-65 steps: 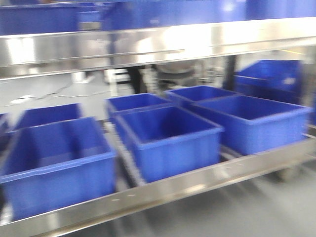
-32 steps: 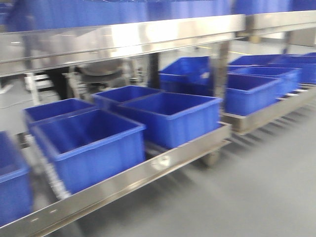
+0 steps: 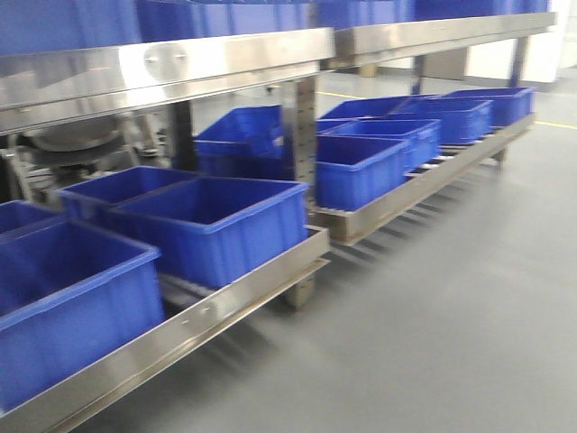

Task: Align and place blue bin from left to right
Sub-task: 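Drive the base away from the rack while holding the bin with both grippers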

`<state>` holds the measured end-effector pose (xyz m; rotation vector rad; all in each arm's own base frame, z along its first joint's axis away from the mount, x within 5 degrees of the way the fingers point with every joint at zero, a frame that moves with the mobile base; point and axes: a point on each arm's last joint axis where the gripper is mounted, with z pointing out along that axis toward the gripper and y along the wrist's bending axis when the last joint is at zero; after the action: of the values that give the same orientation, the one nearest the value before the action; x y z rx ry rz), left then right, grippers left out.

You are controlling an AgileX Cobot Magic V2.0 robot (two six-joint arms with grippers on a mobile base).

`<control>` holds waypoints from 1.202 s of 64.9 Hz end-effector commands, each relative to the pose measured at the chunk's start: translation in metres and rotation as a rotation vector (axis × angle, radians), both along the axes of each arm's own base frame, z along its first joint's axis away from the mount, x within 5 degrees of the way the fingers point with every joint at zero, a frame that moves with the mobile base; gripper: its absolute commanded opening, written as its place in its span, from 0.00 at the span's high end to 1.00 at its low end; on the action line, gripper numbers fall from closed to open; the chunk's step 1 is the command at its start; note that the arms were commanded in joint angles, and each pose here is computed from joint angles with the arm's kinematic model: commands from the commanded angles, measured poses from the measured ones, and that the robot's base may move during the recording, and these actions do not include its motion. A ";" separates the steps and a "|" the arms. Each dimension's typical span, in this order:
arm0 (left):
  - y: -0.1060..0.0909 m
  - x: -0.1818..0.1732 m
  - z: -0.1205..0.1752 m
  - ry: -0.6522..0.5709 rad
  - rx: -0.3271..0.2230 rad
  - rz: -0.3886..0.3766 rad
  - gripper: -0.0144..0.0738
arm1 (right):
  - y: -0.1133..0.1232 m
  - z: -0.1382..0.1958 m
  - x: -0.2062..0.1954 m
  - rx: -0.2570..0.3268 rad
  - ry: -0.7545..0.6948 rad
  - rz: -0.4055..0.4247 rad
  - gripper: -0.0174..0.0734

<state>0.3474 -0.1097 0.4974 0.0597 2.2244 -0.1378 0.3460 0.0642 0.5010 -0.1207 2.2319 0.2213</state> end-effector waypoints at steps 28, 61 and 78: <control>0.002 -0.004 0.017 -0.118 -0.011 -0.013 0.96 | -0.003 0.016 -0.003 -0.016 -0.115 0.005 0.88; 0.002 -0.004 0.017 -0.118 -0.011 -0.013 0.96 | -0.003 0.016 -0.003 -0.016 -0.117 0.005 0.88; 0.002 -0.004 0.017 -0.118 -0.011 -0.013 0.96 | -0.003 0.016 -0.003 -0.016 -0.117 0.005 0.88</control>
<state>0.3474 -0.1097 0.4974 0.0597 2.2244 -0.1378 0.3460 0.0642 0.5010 -0.1207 2.2319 0.2213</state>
